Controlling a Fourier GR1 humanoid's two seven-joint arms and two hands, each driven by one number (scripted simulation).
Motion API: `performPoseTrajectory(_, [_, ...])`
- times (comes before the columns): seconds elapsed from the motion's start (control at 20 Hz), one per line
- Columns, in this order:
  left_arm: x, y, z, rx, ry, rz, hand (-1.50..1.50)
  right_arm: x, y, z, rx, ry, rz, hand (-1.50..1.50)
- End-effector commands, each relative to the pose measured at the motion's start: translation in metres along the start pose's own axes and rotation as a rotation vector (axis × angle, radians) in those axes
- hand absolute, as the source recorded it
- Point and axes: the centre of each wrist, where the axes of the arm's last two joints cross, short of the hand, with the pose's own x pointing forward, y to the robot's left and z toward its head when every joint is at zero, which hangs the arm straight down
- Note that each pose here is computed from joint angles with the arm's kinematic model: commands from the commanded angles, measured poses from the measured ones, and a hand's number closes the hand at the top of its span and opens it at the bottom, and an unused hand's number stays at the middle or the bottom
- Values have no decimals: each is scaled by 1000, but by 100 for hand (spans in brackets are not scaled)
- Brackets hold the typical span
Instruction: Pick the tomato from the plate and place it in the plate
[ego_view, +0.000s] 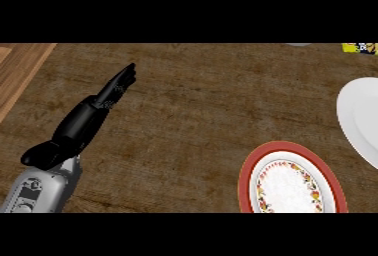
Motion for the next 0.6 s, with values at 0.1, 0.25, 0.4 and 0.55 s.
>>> performPoseTrajectory(0.1, [-3,8,2,37,22,2,0,-5,24,-1,-70,249,-106,150])
performPoseTrajectory(0.25, [-5,8,6,42,35,-7,0,-13,43,-6,-47,269,-82,150])
performPoseTrajectory(0.4, [-6,11,8,64,38,8,0,-17,63,-2,45,298,-96,150])
performPoseTrajectory(0.55, [-8,13,11,81,48,2,0,-27,80,-11,144,368,-113,150])
